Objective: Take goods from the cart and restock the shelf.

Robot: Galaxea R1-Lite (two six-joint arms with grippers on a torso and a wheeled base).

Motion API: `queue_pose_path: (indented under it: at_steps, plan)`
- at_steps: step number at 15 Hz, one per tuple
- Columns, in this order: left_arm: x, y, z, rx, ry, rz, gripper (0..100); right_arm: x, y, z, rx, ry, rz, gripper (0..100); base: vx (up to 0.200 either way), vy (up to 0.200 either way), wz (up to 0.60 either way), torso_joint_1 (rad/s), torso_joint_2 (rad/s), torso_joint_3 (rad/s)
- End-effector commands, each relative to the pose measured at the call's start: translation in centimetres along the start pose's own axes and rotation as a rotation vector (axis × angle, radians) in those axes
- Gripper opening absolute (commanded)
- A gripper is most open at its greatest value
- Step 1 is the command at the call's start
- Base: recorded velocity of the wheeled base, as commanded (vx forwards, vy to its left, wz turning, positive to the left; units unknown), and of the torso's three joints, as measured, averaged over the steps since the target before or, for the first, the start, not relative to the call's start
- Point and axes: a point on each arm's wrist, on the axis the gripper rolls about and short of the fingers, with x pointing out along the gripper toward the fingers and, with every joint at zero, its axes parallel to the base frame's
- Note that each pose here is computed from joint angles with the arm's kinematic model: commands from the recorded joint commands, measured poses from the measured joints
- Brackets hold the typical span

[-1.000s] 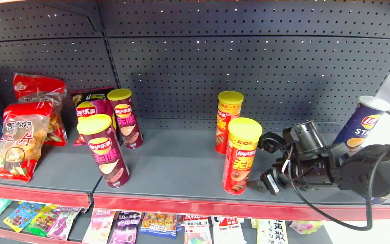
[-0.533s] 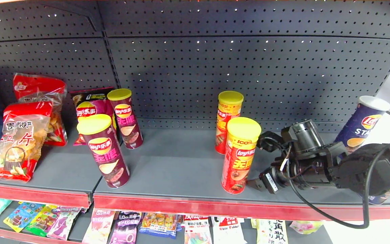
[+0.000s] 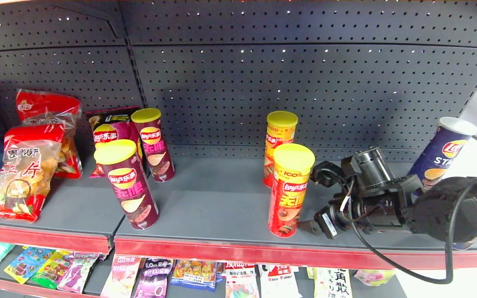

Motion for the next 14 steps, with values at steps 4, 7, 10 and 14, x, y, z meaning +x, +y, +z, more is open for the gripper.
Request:
queue_pose_path:
  at_steps: [4, 7, 10, 14]
  plan:
    - [0.01, 0.00, 0.00, 0.000, 0.002, -0.001, 100, -0.47, 0.67, 0.19, -0.003, -0.014, 0.014, 100, 0.000, 0.000, 0.00, 0.000, 0.00, 0.000]
    - [0.01, 0.00, 0.00, 0.000, 0.002, -0.001, 100, -0.56, 0.80, 0.19, -0.007, -0.016, 0.015, 100, 0.000, 0.000, 0.00, 0.000, 0.00, 0.000]
    - [0.01, 0.00, 0.00, 0.000, 0.002, -0.001, 100, -0.55, 0.81, 0.10, -0.007, -0.013, 0.016, 100, 0.000, 0.000, 0.00, 0.000, 0.00, 0.000]
    - [0.01, 0.00, 0.00, 0.000, 0.002, -0.001, 100, -0.41, 0.72, -0.18, -0.010, 0.003, -0.019, 100, 0.000, 0.000, 0.00, 0.000, 0.00, 0.000]
